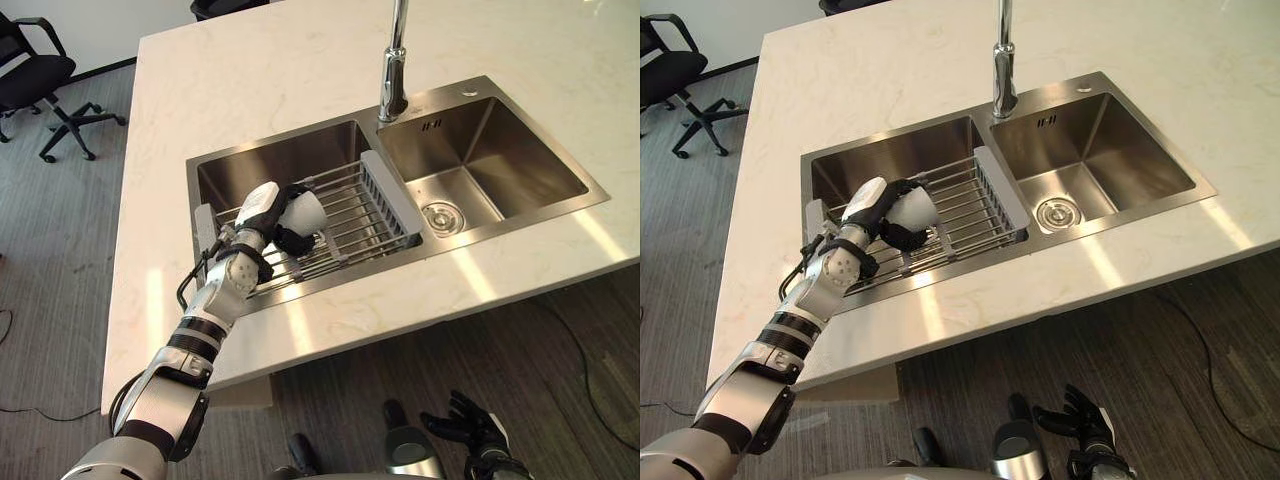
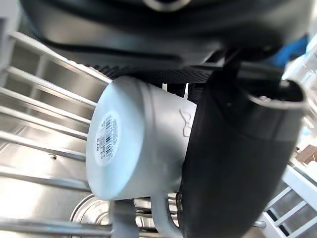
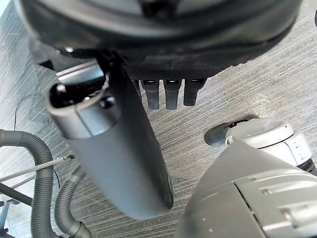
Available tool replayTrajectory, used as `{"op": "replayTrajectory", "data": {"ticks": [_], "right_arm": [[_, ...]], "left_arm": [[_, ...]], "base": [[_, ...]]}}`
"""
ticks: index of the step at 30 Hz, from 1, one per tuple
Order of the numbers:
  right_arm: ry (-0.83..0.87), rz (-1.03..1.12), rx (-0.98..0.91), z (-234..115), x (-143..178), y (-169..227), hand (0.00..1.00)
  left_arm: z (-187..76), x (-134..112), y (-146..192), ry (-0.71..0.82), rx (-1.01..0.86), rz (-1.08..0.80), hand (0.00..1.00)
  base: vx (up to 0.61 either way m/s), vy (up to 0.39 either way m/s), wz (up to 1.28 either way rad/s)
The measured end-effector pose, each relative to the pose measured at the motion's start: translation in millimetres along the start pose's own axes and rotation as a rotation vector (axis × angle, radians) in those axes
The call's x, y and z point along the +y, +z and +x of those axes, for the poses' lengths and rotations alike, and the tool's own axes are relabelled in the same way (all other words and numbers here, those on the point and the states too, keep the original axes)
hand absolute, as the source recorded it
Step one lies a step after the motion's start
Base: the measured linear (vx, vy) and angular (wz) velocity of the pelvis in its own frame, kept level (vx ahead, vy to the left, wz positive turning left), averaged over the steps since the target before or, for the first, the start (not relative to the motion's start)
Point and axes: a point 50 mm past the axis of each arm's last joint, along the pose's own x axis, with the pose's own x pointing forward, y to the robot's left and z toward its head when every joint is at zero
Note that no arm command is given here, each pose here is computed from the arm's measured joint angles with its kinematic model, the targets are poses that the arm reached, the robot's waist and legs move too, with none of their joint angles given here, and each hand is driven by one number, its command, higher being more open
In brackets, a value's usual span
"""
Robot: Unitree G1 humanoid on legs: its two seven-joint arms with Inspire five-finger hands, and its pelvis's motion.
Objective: Walk over to the sink, pick up the cup, carry it to the dishwasher, place the cup inside the dishwasher, then close the dishwasher door
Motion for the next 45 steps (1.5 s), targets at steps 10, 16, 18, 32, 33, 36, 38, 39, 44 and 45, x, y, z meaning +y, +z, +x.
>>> {"op": "replayTrajectory", "data": {"ticks": [10, 16, 18, 32, 33, 36, 38, 39, 44, 45], "right_arm": [[-0.006, -0.001, 0.002, -1, 1, -1, 0.9], [-0.028, 0.029, -0.009, -2, 0, -1, 0.9], [-0.033, 0.045, -0.009, -3, 1, -2, 0.9], [-0.057, 0.073, 0.037, -12, -4, -20, 0.9], [-0.059, 0.088, 0.037, -12, -4, -20, 0.9], [-0.06, 0.091, 0.031, -11, -4, -18, 0.9], [-0.055, 0.091, 0.013, -7, -1, -11, 0.9], [-0.051, 0.091, 0.0, -4, 2, -6, 0.9], [-0.022, 0.084, -0.011, -1, 15, -2, 0.9], [-0.017, 0.073, 0.005, -3, 16, -7, 0.9]], "left_arm": [[-34, -21, 23, 0.013, -0.119, -0.244, 0.3], [-54, -21, 51, 0.046, -0.265, -0.535, 0.3], [-60, -18, 58, 0.059, -0.303, -0.635, 0.3], [-96, -5, 50, 0.201, -0.335, -1.084, 0.3], [-99, -4, 50, 0.209, -0.342, -1.091, 0.3], [-106, 1, 55, 0.225, -0.382, -1.099, 0.3], [-108, 6, 59, 0.239, -0.421, -1.098, 0.3], [-108, 9, 63, 0.243, -0.444, -1.096, 0.3], [-103, 9, 66, 0.257, -0.449, -1.118, 0.3], [-103, 6, 64, 0.255, -0.433, -1.121, 0.3]], "base": [[0.0, 0.0, 0.01], [-0.03, 0.008, 0.04], [0.0, 0.0, 0.0], [-0.02, 0.001, -0.02], [-0.02, 0.007, -0.11], [-0.03, 0.019, -0.24], [-0.03, 0.022, -0.39], [-0.03, 0.028, -0.32], [-0.06, 0.022, 0.01], [-0.07, -0.013, 0.4]]}}
